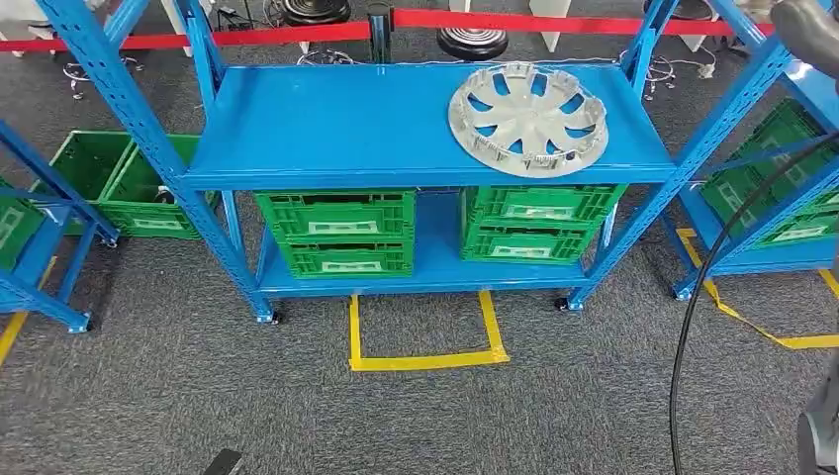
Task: Take the parts from the cabinet and place them on the table.
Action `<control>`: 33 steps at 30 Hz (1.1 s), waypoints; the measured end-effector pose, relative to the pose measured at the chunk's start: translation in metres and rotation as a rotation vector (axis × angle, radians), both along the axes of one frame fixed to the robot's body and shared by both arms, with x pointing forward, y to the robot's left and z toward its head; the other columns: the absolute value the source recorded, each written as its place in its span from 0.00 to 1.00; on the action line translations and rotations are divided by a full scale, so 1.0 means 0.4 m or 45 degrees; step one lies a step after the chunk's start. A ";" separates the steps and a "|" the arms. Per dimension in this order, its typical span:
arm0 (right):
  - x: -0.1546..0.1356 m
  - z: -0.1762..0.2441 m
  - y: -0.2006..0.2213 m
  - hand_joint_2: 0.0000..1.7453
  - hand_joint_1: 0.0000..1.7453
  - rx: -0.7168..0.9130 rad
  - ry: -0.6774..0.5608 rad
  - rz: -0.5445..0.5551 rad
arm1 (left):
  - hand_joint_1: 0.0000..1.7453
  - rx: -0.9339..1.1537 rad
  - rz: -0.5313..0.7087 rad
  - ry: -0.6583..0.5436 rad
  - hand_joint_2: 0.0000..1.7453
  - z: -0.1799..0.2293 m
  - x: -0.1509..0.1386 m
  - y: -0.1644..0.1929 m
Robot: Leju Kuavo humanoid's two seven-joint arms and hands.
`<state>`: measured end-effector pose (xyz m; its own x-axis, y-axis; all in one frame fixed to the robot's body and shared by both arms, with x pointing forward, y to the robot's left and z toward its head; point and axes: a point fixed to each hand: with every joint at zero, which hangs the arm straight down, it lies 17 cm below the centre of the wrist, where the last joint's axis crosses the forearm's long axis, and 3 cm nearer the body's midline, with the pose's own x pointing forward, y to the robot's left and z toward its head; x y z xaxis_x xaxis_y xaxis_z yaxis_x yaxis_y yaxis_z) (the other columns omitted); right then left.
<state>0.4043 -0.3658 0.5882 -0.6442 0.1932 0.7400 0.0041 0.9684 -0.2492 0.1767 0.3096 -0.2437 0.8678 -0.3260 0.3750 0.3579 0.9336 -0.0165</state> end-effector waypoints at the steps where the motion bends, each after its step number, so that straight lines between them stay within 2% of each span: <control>1: 0.001 -0.001 0.003 1.00 0.00 -0.001 0.001 0.003 | 0.00 0.000 0.001 0.000 0.00 0.000 0.000 0.000; 33: 0.001 0.009 0.040 1.00 0.00 -0.012 -0.017 0.057 | 0.00 -0.012 0.031 0.014 0.00 -0.002 -0.011 0.007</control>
<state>0.4046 -0.3496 0.5920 -0.6621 0.1708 0.7297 -0.0357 0.9654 -0.2583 0.1725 0.3123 -0.2444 0.8795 -0.3011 0.3685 0.3347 0.9419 -0.0294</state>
